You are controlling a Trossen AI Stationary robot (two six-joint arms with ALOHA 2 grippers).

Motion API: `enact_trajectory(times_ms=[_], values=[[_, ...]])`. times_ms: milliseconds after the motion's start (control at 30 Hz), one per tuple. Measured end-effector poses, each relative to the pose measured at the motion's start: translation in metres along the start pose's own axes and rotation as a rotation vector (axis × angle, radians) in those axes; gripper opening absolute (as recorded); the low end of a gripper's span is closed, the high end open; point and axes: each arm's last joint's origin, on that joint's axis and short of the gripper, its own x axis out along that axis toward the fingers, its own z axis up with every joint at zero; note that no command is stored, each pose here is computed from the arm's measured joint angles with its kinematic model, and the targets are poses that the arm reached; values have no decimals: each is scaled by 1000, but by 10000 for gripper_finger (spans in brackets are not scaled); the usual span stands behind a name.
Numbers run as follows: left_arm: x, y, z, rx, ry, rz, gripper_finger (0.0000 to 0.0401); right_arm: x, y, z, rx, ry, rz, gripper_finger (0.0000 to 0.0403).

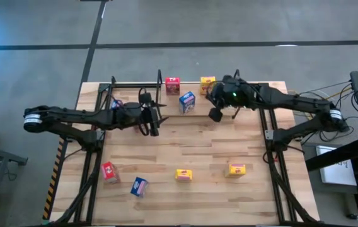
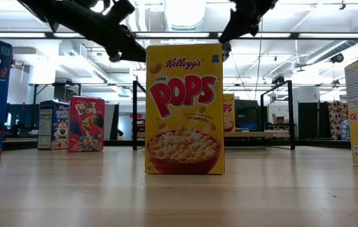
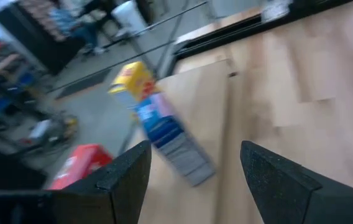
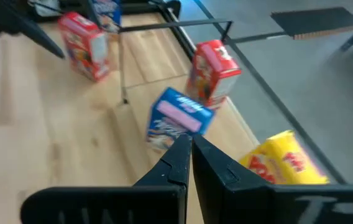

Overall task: Stack cereal on shelf
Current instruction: Put the right blue cereal box on the shelf

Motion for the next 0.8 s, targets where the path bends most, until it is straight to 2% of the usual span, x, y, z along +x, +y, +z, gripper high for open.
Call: enact_trajectory(times_ms=[100,233,433,633,800], values=[[-4,4,2,22,6,59,231,10,-10,7,-33,7,30,9],[-9,10,4,47,-13,81,231,24,-23,10,-84,18,96,9],[-15,20,8,52,-49,126,231,47,-39,10,-172,55,80,9],[-15,24,6,42,-34,139,231,72,-51,11,-208,87,63,9],[-15,23,5,42,-23,135,231,96,-60,17,-231,78,118,9]])
